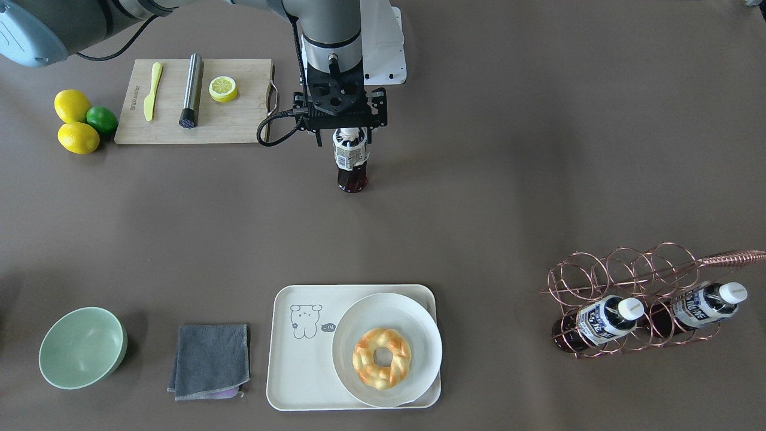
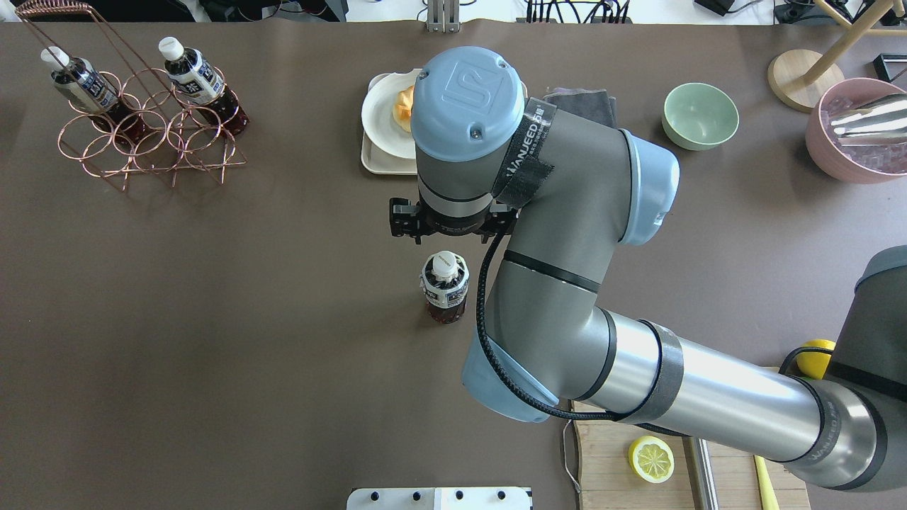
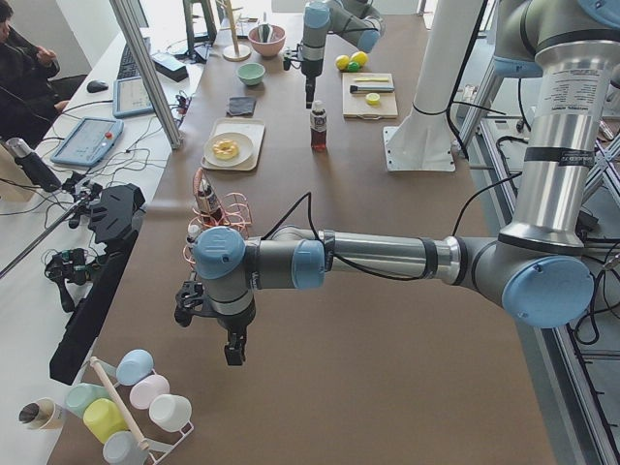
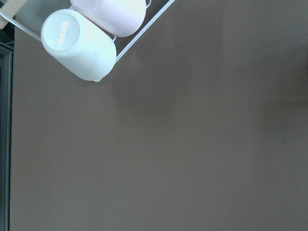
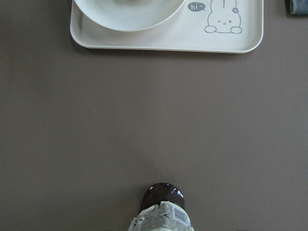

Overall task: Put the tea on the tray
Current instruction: 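Lower the right gripper around the bottle cap and close it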

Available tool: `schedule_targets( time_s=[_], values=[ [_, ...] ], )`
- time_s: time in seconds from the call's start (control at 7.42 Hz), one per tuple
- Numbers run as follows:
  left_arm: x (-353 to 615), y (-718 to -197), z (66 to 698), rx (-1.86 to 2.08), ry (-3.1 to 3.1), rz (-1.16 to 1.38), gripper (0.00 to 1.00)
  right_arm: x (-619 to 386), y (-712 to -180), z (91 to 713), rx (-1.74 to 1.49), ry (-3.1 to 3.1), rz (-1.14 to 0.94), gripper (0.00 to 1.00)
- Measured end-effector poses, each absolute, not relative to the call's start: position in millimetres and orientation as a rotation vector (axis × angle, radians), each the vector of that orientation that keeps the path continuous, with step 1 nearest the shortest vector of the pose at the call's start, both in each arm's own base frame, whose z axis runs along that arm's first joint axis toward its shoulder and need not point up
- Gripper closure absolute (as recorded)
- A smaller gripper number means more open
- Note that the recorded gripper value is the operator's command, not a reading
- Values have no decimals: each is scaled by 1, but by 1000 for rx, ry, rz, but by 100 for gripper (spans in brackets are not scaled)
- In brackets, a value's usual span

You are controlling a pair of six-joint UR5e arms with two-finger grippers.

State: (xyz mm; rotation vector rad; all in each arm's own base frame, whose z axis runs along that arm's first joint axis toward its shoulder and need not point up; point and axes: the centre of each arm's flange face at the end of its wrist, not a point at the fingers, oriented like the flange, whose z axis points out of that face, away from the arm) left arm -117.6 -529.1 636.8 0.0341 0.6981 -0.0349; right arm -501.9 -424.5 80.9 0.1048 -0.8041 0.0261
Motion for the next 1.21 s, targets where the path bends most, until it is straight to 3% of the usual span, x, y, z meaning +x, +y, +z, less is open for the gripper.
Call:
schedule_targets(
  time_s=[0.27,0.54,1.08,1.21],
  values=[
    [-118,-539,642,37,698,-33,2,-505,-418,80,103,-807,37,14],
    [-119,-545,647,46,696,-30,2,-510,-411,79,104,-806,41,24],
    [-119,-545,648,46,696,-31,2,-515,-401,79,106,-806,35,29],
    [-119,-545,649,46,696,-31,2,-515,-397,80,105,-808,39,38]
  ],
)
